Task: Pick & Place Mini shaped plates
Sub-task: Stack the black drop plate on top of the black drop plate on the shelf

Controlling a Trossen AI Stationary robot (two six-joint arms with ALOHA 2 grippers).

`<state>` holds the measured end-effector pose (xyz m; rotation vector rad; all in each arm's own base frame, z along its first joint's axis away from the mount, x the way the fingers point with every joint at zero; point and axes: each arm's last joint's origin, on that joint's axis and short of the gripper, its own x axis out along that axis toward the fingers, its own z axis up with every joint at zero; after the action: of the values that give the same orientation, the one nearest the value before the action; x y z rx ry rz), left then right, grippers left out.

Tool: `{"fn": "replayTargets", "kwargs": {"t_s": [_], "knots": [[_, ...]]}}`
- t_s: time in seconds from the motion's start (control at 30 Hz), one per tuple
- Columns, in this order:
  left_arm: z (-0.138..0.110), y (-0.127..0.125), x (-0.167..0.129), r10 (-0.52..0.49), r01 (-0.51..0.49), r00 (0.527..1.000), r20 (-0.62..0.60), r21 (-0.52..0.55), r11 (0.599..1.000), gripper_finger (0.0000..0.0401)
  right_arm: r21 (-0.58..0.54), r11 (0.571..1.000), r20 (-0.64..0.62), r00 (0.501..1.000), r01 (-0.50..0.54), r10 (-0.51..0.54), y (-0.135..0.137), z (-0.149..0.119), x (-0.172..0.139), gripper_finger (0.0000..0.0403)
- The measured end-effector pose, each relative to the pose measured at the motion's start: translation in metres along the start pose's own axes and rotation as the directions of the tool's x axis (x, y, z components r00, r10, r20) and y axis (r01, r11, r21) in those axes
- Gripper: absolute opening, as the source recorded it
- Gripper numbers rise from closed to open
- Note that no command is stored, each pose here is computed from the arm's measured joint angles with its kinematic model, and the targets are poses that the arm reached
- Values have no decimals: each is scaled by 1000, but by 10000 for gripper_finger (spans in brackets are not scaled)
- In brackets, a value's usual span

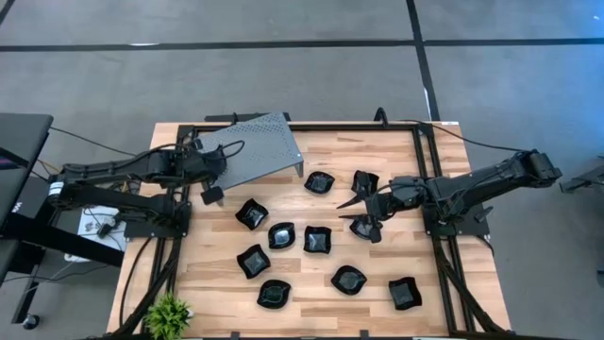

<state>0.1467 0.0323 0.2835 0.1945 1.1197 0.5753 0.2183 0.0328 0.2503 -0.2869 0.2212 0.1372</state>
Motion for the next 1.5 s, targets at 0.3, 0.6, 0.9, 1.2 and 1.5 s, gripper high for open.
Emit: {"fn": "replayTargets", "kwargs": {"t_s": [0.3, 0.6, 0.9, 1.2, 1.5], "knots": [[9, -9, 15, -4, 2, 997, -72, -30, 1000, 29, -4, 1000, -1, 1000, 0, 0, 0, 0, 0, 103], [12, -9, 20, 60, -65, 995, -79, -56, 996, 70, -5, 1000, -1, 1000, -1, 1, 0, 0, 0, 103], [13, -11, 4, 35, -30, 998, 55, -89, 996, 102, -5, 1000, -3, 1000, -1, 1, 0, 0, 0, 103], [37, -34, -29, -134, 179, 907, 400, -78, 981, 99, -6, 1000, -3, 1000, -1, 1, 0, 0, 0, 103], [8, -27, -24, 164, -127, 967, 193, -191, 973, 8, 26, 1000, -18, 1000, -6, 6, 1, -2, 0, 103]]}}
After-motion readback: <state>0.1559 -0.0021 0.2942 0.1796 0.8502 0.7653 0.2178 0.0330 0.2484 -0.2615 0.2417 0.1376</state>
